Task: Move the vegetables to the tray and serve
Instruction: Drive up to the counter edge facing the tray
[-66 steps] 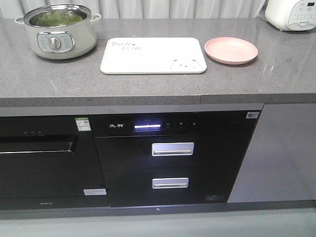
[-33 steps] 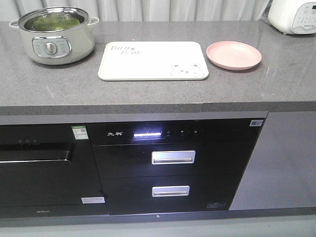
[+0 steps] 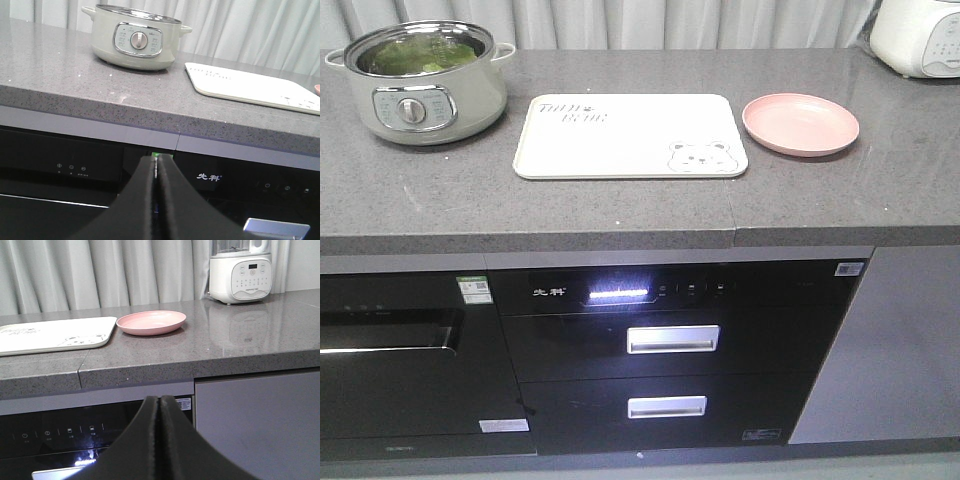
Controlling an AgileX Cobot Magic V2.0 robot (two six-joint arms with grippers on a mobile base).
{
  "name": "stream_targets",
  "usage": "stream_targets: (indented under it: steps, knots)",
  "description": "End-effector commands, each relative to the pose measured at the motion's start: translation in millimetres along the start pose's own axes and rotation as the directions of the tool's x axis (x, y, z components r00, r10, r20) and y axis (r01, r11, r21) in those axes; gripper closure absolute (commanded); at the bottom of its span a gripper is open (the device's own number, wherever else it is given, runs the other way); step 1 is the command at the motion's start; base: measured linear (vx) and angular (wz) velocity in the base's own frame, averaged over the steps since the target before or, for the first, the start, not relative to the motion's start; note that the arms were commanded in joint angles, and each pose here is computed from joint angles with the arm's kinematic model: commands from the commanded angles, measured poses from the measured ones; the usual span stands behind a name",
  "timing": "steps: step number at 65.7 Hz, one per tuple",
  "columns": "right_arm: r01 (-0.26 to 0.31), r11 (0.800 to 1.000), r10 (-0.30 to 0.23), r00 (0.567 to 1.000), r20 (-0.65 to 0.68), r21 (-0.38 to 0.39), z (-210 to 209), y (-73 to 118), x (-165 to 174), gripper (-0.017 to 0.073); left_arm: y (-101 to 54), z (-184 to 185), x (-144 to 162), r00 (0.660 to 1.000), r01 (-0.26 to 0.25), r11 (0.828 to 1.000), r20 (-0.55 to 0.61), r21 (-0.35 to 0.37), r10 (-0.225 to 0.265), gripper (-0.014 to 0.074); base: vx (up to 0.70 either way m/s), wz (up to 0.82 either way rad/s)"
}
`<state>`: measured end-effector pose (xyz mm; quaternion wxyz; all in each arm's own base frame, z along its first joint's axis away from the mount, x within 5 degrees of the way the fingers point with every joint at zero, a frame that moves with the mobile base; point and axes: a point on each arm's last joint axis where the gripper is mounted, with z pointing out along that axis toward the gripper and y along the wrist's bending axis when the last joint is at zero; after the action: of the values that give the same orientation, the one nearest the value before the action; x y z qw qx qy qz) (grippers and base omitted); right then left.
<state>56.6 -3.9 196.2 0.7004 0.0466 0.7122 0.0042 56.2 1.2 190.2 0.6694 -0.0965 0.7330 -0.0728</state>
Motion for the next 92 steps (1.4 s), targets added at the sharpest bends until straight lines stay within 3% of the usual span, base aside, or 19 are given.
stream_targets:
  steps: [1, 92]
  knots:
    - [0.016, 1.000, -0.015, 0.998, 0.068, -0.011, -0.1, 1.0, -2.0, 0.0561, 0.9, 1.4, 2.4, 0.999, 0.009, 1.000, 0.046, 0.006, -0.009, 0.0599, 0.10, 0.00]
    - [0.016, 1.000, -0.016, 0.998, 0.066, -0.011, -0.1, 0.9, -1.9, 0.0561, 0.9, 1.4, 2.4, 0.999, 0.009, 1.000, 0.046, 0.006, -0.009, 0.0599, 0.08, 0.00]
